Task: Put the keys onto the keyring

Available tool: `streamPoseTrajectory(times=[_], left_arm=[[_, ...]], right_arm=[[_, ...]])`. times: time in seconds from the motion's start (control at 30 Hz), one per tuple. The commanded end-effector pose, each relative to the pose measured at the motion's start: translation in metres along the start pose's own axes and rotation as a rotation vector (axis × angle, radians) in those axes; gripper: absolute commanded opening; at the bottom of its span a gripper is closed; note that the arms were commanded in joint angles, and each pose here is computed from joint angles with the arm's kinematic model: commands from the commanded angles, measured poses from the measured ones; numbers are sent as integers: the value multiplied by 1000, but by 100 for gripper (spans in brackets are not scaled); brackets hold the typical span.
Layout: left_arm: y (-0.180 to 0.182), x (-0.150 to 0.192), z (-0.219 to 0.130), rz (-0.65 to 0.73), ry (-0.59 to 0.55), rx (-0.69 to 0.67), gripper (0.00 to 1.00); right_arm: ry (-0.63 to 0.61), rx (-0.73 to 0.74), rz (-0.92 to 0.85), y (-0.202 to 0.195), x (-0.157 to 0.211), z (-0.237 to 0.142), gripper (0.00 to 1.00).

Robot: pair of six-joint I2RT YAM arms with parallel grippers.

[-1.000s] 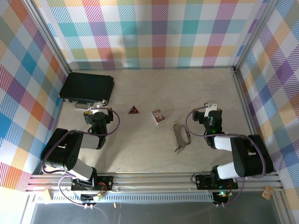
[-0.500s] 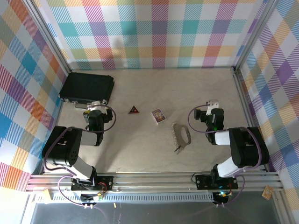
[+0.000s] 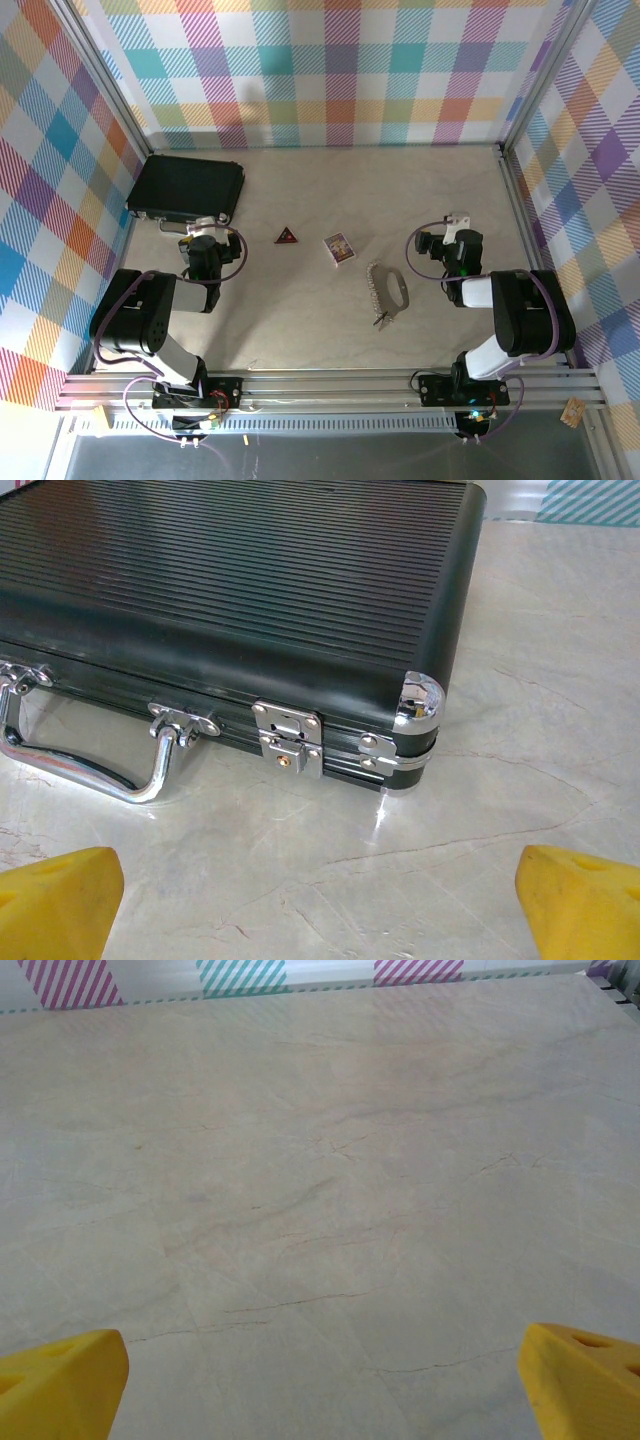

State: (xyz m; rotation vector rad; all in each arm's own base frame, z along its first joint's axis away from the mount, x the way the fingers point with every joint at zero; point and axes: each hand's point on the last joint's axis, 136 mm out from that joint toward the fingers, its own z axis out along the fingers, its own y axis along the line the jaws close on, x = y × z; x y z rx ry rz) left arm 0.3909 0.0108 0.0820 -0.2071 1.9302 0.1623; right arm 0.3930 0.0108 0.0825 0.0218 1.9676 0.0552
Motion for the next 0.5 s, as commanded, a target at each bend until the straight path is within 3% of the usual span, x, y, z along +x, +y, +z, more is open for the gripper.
streamPoseTrajectory(times=[0.0, 0.47], left_arm=[[-1, -5, 1, -24, -22, 10, 100], [-3, -4, 1, -20, -18, 22, 100]], right_arm=[[-28, -12, 16, 0, -11, 1, 99], [-28, -13, 16, 1, -10, 1, 99]])
